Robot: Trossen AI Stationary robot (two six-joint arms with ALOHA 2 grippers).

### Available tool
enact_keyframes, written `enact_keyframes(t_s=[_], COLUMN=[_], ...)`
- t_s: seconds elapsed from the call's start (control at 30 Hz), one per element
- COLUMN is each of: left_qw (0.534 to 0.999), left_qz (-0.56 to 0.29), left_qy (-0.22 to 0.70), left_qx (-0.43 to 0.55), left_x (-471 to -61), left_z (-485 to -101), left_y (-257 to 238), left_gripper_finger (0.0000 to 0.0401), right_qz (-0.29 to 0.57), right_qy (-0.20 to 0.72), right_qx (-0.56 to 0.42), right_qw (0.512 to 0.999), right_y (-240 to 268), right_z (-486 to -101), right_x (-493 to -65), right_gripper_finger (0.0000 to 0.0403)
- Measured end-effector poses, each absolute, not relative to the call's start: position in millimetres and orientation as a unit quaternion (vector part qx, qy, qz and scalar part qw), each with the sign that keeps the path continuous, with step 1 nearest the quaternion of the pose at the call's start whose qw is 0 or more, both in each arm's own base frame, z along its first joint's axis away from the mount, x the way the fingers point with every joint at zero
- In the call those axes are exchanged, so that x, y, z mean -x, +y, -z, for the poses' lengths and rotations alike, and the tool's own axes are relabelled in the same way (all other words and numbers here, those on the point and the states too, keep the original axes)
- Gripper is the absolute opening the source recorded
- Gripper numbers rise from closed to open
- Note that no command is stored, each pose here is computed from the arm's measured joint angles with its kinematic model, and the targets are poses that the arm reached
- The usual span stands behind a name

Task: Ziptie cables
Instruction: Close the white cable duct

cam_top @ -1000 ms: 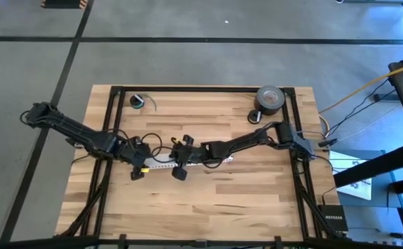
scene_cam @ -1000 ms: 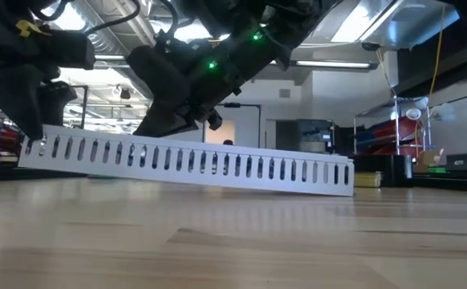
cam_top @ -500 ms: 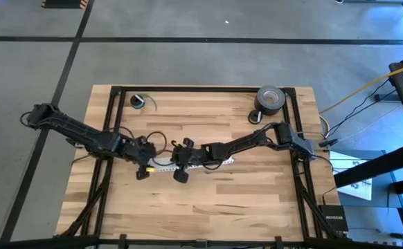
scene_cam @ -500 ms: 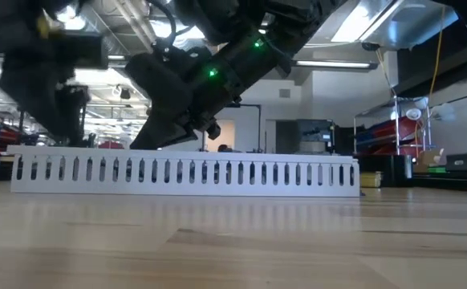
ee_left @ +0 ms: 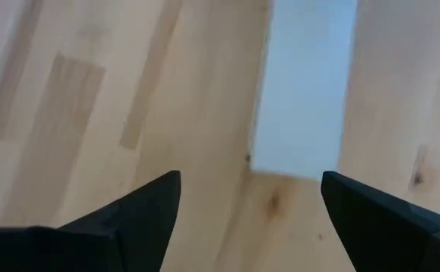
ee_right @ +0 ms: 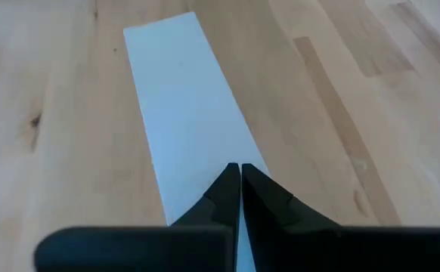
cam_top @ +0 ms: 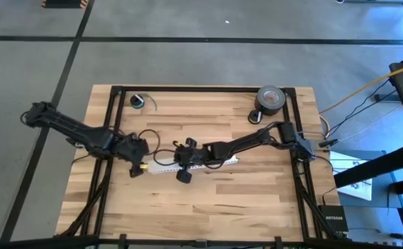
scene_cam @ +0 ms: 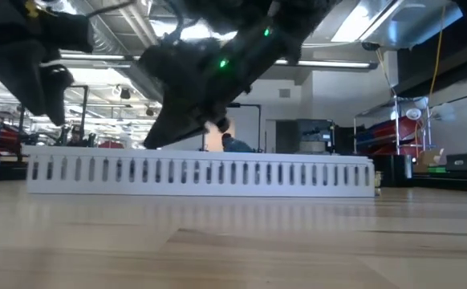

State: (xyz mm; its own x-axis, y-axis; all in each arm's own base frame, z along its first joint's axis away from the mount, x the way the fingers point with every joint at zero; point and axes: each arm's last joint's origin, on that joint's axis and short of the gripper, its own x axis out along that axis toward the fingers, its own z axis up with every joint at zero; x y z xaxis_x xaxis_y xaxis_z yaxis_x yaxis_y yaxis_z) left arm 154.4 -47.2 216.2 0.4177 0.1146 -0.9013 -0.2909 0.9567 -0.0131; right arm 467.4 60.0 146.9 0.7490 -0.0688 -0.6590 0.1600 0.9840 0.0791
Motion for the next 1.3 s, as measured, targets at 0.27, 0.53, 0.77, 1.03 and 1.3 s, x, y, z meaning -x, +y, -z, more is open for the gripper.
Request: enact_keyframes(t_s=[0.27,0.53,0.77,1.03,1.3], left_qw=[0.83,0.838,0.848,0.857,0.873], left_qz=[-0.143,-0.133,-0.122,-0.12,-0.115], left_qy=[0.524,0.51,0.496,0.484,0.456], left_qx=[0.131,0.145,0.139,0.131,0.13], left_x=[-132.7,-131.5,-134.6,-139.4,-147.8], left_z=[-194.3,-168.6,-162.5,-163.9,-167.3], left_y=[-56.0,-58.8,-56.5,-52.3,-47.6], left_gripper_finger=[0.0304,0.0304,0.0304,0.0304,0.0304], right_qz=[0.148,0.323,0.334,0.309,0.302], right_qy=[0.45,0.645,0.667,0.608,0.571], right_qx=[-0.062,-0.044,-0.137,-0.218,-0.234], right_qw=[0.878,0.691,0.652,0.698,0.726], right_y=[49.2,34.3,35.4,54.2,57.6], right_z=[-222.8,-229.9,-190.2,-141.9,-129.0], right_x=[-409.9,-325.2,-276.8,-243.1,-242.8], right_gripper_finger=[0.0,0.0,0.0,0.0,0.0])
